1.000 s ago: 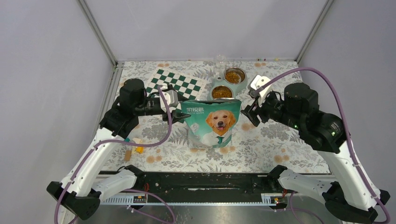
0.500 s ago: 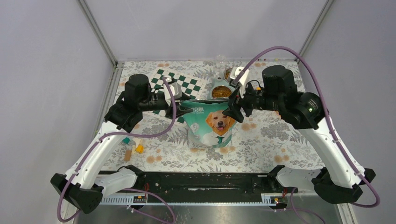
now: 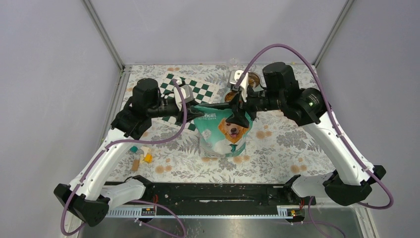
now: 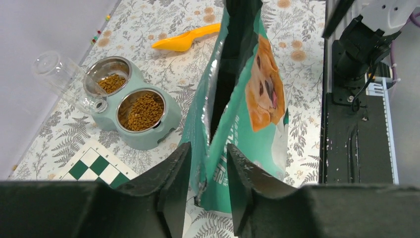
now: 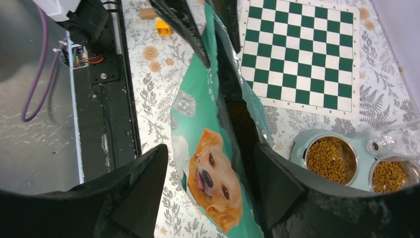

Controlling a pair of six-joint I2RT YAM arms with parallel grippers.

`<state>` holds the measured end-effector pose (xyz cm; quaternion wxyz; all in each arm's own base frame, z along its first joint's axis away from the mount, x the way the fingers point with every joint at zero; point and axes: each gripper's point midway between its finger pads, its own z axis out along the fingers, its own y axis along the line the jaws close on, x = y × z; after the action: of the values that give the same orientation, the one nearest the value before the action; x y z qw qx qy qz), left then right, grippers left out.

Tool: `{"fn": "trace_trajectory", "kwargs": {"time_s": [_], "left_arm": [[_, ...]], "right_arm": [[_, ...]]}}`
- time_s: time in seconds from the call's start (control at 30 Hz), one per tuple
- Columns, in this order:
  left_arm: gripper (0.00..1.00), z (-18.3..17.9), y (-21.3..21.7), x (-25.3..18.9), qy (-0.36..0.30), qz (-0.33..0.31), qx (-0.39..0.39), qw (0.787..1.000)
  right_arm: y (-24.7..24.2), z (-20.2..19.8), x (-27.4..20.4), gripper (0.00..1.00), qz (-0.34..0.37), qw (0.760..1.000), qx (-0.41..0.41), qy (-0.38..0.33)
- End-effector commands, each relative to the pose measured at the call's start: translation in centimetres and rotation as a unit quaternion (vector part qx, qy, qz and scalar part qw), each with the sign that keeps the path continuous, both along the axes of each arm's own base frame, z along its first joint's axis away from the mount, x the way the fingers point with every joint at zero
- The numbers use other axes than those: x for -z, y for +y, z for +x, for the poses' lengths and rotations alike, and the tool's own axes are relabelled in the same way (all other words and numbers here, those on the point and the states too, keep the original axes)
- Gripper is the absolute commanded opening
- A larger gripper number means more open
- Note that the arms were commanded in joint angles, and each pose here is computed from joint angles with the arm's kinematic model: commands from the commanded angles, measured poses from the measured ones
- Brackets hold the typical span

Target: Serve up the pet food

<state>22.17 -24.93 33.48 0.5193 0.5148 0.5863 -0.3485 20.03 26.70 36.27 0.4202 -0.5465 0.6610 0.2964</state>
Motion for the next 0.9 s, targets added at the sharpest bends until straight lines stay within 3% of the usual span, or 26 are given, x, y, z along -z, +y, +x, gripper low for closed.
{"fn": "trace_trajectory", "kwargs": {"time_s": [0.0, 0.1, 0.23, 0.4, 0.53, 0.67, 0.87], "left_arm": [[0.3, 0.6, -0.2, -3.6, -0.049, -0.026, -0.007, 0.998], [0.23, 0.7, -0.2, -3.3, -0.05, -0.019, -0.007, 0.999], [0.2, 0.9, 0.1, -3.2, -0.056, -0.011, -0.012, 0.998], [0.25, 0.8, 0.0, -3.6, -0.062, -0.013, -0.011, 0.998], [0.44, 0.0, -0.5, -3.5, -0.053, -0.019, 0.02, 0.998], [0.46, -0.2, -1.2, -3.0, -0.038, -0.017, 0.035, 0.999], [0.39, 0.5, -1.7, -2.1, -0.035, -0.004, 0.032, 0.999]], "right_arm": [[0.2, -2.5, -4.4, 0.71, 0.056, 0.996, -0.057, -0.035], [0.1, -4.1, -6.9, 0.71, 0.097, 0.991, -0.082, -0.052], [0.1, -4.1, -8.4, 0.72, 0.122, 0.986, -0.08, -0.082], [0.8, -0.5, -5.7, 0.73, 0.072, 0.993, -0.041, -0.087], [0.6, 2.6, -2.6, 0.62, -0.008, 0.997, -0.001, -0.073], [0.4, 2.4, -0.6, 0.51, -0.062, 0.997, -0.021, -0.034], [0.4, 1.3, 0.1, 0.55, -0.065, 0.996, -0.052, -0.021]]}}
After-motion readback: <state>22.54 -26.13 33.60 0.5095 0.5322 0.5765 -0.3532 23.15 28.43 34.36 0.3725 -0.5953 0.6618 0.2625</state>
